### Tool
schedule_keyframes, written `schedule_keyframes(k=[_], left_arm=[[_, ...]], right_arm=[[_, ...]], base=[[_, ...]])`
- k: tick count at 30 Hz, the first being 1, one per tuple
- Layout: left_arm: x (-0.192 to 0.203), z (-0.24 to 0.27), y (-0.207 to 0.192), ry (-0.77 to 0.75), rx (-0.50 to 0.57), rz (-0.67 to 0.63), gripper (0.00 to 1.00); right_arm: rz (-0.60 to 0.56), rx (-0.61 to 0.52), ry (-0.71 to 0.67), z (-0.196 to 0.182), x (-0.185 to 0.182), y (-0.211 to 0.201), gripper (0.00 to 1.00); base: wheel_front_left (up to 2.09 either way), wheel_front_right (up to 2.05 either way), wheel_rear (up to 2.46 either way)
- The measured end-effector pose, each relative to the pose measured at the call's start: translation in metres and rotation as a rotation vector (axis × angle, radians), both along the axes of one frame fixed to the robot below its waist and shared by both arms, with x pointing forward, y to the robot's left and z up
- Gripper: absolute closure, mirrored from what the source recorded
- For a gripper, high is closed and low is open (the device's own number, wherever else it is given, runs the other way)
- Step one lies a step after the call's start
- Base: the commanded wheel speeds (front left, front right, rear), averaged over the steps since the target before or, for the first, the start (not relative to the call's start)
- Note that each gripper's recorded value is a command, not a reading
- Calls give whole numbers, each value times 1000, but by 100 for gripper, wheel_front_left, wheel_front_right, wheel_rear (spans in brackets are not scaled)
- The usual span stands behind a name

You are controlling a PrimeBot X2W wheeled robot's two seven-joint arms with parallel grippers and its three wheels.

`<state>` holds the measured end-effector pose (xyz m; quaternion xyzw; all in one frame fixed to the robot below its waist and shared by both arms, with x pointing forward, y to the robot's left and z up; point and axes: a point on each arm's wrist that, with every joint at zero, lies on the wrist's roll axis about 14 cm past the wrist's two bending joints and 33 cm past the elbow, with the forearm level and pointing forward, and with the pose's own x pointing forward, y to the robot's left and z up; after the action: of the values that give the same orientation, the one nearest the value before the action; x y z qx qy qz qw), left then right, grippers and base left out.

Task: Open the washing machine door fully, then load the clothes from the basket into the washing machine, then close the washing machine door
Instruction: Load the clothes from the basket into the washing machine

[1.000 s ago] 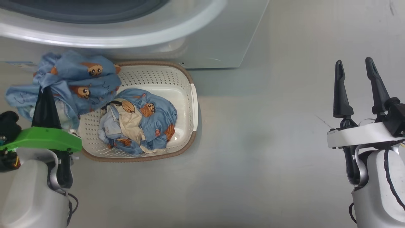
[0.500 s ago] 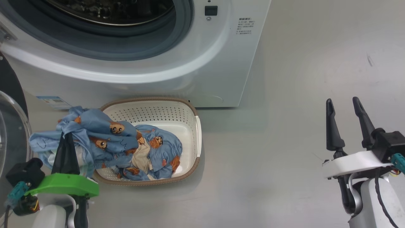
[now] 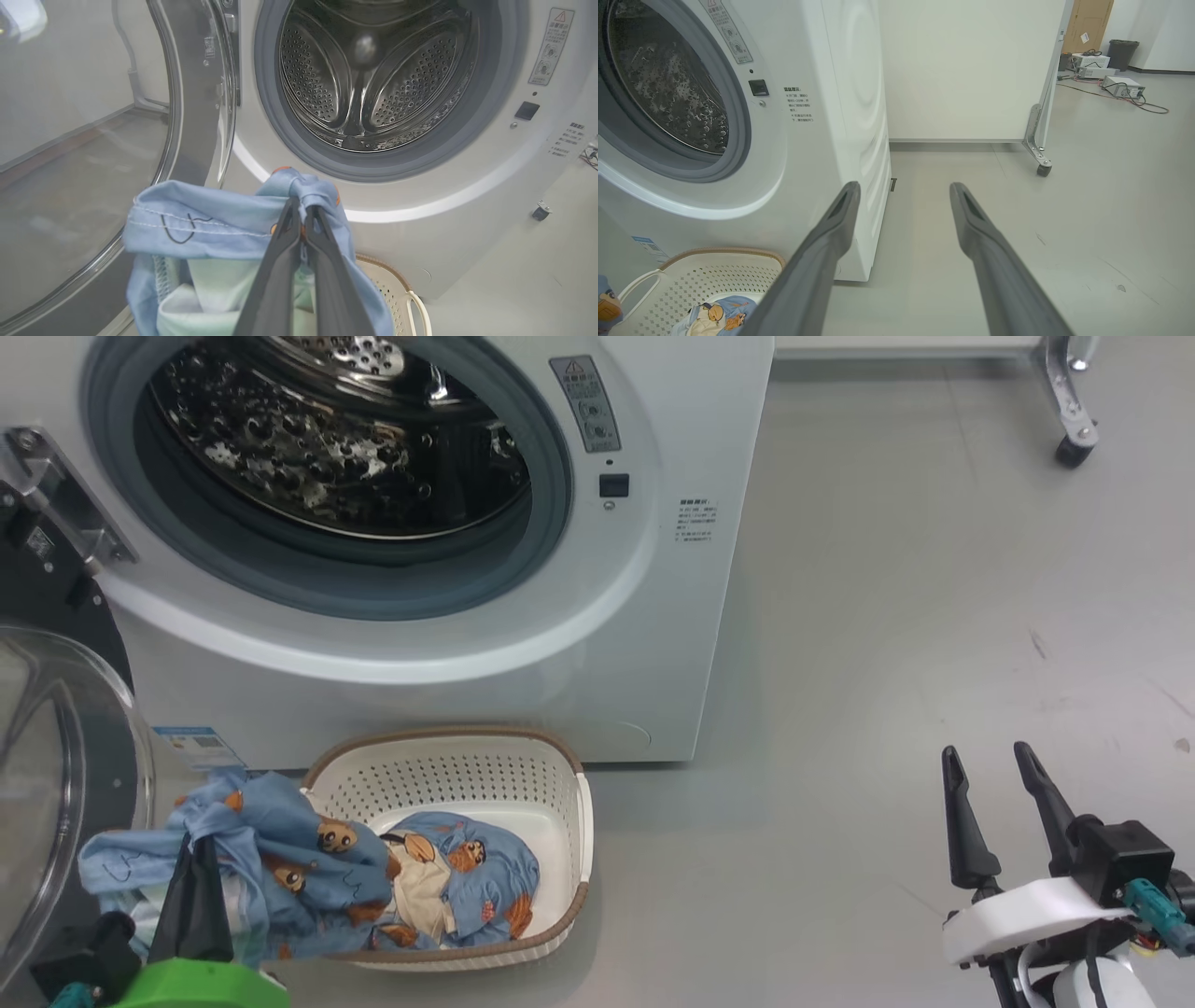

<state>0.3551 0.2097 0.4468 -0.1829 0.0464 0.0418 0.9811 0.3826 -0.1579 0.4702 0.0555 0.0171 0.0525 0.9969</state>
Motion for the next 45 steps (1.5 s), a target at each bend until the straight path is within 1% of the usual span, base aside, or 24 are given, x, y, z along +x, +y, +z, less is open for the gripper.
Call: schedule_keyframes(k=[8,17,30,45], left_arm=[[-35,13,-2,-38,34,-8,100],[-52,34,-5,-114,43,-9,100],[-62,37,-11,-123,47,-22,100],[-59,37,-23,-116,48,-55,100]], right_arm=[[-9,6,-24,10,-31,-3,0],[-20,12,-84,28,-48,-8,0],[-24,18,-88,29,-55,-8,0],[-19,23,-55,19,-57,-5,0]], base=[[0,0,0],[0,0,0],[0,0,0],[0,0,0]])
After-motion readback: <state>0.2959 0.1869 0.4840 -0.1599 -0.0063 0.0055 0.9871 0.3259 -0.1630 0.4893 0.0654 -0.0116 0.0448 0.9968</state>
